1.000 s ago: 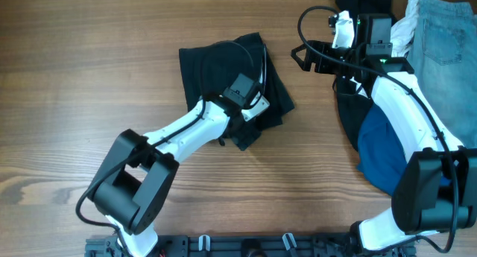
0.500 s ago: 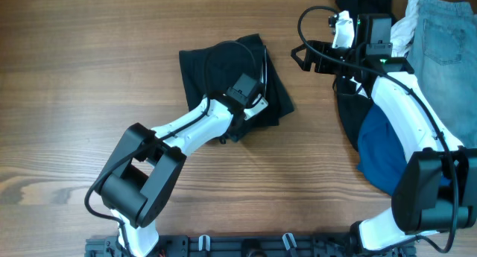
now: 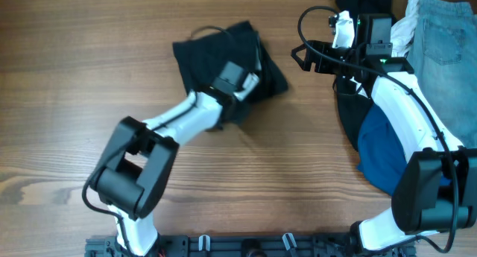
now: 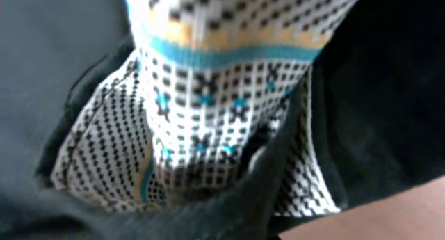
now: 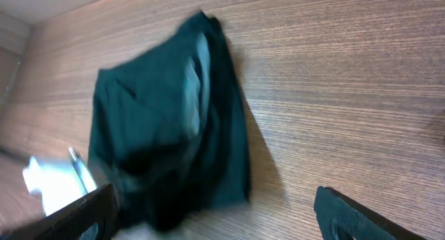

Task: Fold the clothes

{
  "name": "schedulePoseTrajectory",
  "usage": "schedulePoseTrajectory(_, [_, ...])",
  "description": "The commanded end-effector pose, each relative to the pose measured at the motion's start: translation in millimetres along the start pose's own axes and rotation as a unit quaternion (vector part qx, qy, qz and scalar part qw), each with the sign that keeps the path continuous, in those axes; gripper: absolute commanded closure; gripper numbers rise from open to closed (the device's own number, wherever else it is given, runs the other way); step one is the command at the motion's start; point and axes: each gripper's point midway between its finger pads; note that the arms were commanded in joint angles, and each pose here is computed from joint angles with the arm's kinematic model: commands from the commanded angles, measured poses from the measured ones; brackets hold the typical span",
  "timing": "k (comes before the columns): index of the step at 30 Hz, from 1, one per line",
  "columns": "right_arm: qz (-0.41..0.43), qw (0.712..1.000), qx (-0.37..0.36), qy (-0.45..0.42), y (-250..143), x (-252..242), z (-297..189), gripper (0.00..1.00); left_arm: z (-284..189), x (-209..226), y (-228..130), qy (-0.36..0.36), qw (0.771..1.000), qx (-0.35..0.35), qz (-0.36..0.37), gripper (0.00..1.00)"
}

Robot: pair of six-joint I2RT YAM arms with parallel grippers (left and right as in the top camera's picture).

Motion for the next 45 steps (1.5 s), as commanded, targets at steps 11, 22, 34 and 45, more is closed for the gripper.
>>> schedulePoseTrajectory(11, [-0.002, 1.0, 0.001, -0.013, -1, -6, 2, 0.08, -9, 262, 31, 0.115, 0.878, -0.191, -0.425, 0.96])
schedulePoseTrajectory(22, [0.014, 1.0, 0.007, -0.018, -4, -8, 2, 0.08, 18, 360, -2, 0.155, 0.791, -0.28, -0.522, 0.96])
schedulePoseTrajectory(34, [0.03, 0.999, 0.014, -0.018, -8, -8, 2, 0.08, 9, 360, 21, 0.143, 0.769, -0.329, -0.528, 0.9])
schedulePoseTrajectory(45, [0.035, 0.999, 0.024, -0.019, -13, -8, 1, 0.05, -14, 363, 66, 0.148, 0.758, -0.374, -0.514, 0.78])
Point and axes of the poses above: each gripper's point midway between its finger pads, its own z axis out along the fingers, its own x axis along the line the jaws close on, y = z × x, and after that the axes turned 8 degrees about -z, right-handed
